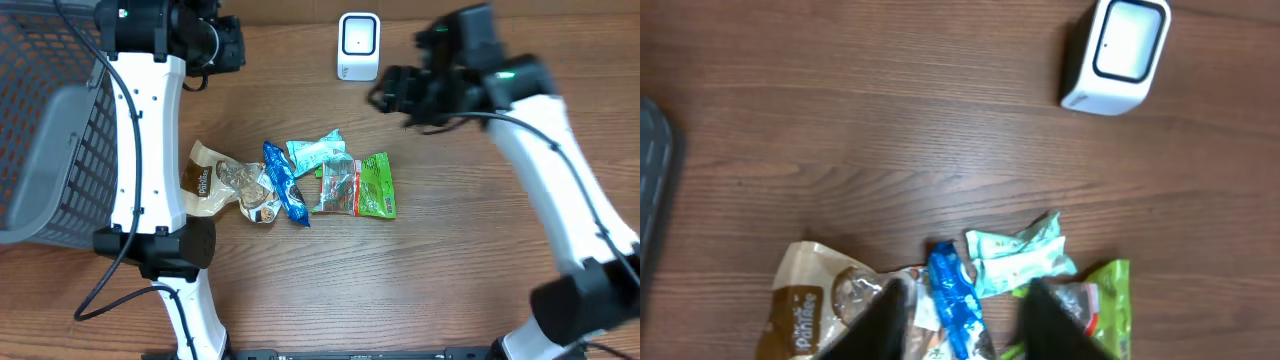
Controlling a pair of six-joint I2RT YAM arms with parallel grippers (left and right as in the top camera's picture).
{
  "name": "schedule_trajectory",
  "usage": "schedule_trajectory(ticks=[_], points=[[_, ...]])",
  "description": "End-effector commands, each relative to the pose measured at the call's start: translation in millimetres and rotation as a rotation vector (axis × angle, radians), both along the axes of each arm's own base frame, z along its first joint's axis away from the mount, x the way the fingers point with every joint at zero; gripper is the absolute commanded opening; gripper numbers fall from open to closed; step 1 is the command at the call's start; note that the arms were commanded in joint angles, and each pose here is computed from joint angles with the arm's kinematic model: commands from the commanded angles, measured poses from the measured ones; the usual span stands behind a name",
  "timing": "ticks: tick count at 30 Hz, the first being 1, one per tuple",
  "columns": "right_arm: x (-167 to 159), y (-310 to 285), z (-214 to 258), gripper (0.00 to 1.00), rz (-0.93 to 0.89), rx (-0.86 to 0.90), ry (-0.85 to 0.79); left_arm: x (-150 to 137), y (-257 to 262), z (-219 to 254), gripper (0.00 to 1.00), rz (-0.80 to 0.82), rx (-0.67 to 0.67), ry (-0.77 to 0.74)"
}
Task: Scan the item barcode
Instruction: 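Place the wipes pack on the table center and raise the left arm, then reach the right gripper to the green snack bag and grasp it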
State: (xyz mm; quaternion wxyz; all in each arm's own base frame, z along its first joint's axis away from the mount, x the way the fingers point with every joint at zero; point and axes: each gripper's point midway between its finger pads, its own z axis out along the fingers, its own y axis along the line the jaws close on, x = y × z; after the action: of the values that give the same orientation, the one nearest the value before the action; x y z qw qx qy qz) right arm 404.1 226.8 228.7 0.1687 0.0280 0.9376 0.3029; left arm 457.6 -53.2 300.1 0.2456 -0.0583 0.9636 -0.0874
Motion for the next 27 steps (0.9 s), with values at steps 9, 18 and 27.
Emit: schedule_trajectory(ticks=[9,18,27], points=[[-14.9,93.5,-95.3,0.76,-0.107,-0.005,0.267,-0.6,28.0,14.1,0.62,0.086,0.111,-0.049],[-16.2,114.9,-141.0,0.77,-0.095,-0.096,0.247,3.5,27.0,6.1,0.78,0.083,0.11,-0.032],[-15.2,119.0,-160.5,0.76,-0.129,-0.122,0.26,4.5,26.9,3.6,1.0,0.083,0.111,-0.027]])
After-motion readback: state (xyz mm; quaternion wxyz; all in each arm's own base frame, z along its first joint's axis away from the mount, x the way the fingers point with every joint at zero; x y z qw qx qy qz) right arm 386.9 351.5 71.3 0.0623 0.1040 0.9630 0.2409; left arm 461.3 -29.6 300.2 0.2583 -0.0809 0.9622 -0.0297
